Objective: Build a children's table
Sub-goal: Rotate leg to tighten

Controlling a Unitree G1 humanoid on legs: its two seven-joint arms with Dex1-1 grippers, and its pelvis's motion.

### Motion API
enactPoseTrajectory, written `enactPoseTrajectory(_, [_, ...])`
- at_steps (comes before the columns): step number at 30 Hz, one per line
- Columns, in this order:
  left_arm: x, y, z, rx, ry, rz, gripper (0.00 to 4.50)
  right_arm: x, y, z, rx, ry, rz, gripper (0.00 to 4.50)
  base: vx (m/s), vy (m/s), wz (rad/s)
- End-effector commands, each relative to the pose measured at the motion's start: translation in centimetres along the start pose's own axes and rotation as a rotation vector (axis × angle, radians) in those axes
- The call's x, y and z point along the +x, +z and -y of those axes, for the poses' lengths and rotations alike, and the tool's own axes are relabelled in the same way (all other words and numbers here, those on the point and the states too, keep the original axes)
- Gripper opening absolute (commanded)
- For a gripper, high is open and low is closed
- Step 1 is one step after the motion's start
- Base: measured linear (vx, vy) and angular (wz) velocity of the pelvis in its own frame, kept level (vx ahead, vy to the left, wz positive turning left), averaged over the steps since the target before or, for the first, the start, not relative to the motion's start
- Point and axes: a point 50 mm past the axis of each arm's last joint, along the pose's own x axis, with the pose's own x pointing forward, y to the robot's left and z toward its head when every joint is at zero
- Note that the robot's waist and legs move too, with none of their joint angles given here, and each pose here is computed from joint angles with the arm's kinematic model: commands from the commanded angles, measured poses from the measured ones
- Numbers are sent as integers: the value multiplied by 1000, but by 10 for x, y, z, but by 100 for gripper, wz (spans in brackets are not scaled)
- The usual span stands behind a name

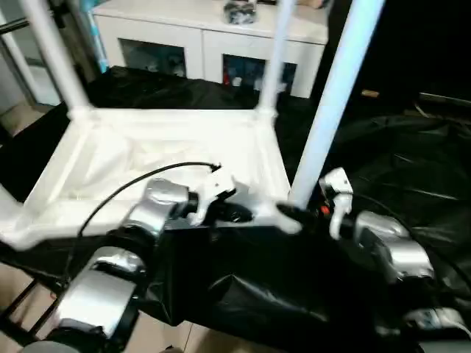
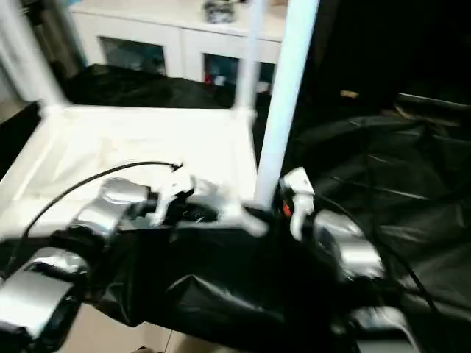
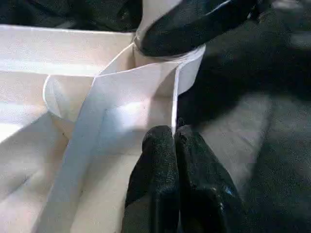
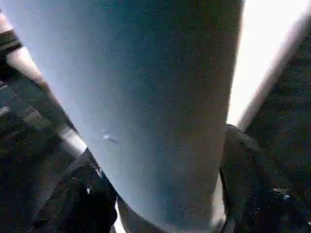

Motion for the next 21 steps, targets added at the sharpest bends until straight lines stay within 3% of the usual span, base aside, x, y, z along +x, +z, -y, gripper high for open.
enactPoseTrajectory(1, [17,33,-3,34,64,110,0,14,-38,-19,105,-9,-136,255,0,0,0])
enactPoseTrajectory(4, [29,37,2,28,87,121,0,26,-40,-22,158,-126,-126,255,0,0,0])
enactPoseTrajectory(7, [36,38,6,34,80,126,0,33,-38,-31,121,-97,-97,255,0,0,0])
enactPoseTrajectory(8, [37,38,8,38,75,125,0,35,-37,-33,112,-89,-92,306,0,0,0])
enactPoseTrajectory(13, [36,35,9,69,67,107,0,35,-34,-34,105,-52,-80,341,0,0,0])
enactPoseTrajectory(14, [35,33,8,67,70,105,0,32,-32,-34,65,-5,-74,363,0,0,0])
enactPoseTrajectory(19, [32,31,7,67,79,98,0,11,-26,-21,-46,67,-70,368,0,0,0])
enactPoseTrajectory(20, [32,29,7,69,79,96,0,-6,-24,-10,-95,93,-69,368,0,0,0])
enactPoseTrajectory(21, [32,29,7,70,79,96,0,-9,-23,-8,-99,96,-70,368,0,0,0])
